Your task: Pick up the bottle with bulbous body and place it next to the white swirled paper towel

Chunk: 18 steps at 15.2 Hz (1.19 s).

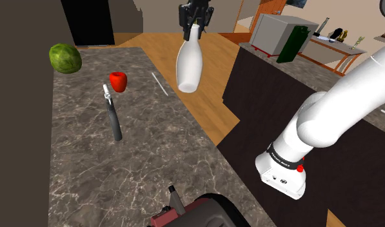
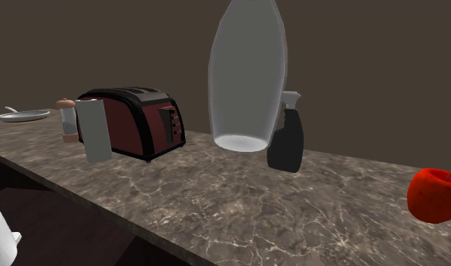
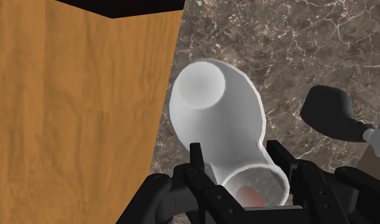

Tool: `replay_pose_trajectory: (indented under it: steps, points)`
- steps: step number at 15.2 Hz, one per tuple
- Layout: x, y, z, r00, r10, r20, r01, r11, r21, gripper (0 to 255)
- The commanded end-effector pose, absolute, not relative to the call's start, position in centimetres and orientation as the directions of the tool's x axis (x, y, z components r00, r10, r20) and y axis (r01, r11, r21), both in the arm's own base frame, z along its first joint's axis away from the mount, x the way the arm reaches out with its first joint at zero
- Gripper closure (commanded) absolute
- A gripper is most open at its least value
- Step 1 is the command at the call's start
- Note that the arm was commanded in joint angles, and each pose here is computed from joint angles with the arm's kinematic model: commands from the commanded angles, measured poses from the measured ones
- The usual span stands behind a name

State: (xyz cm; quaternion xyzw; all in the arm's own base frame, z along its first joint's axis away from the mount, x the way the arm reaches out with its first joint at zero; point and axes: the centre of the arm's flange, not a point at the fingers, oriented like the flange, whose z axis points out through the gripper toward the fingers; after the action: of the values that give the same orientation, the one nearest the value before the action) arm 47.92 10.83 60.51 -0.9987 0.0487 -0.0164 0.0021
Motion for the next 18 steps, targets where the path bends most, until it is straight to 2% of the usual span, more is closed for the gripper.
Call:
replay_pose_trajectory:
  steps: [1,18]
  points:
    - [48.0,10.7,61.6,0.995,-0.098,0.033,-0.097,-0.995,-0.006,255]
    - [48.0,10.7,70.6,0.995,-0.098,0.033,-0.097,-0.995,-0.006,255]
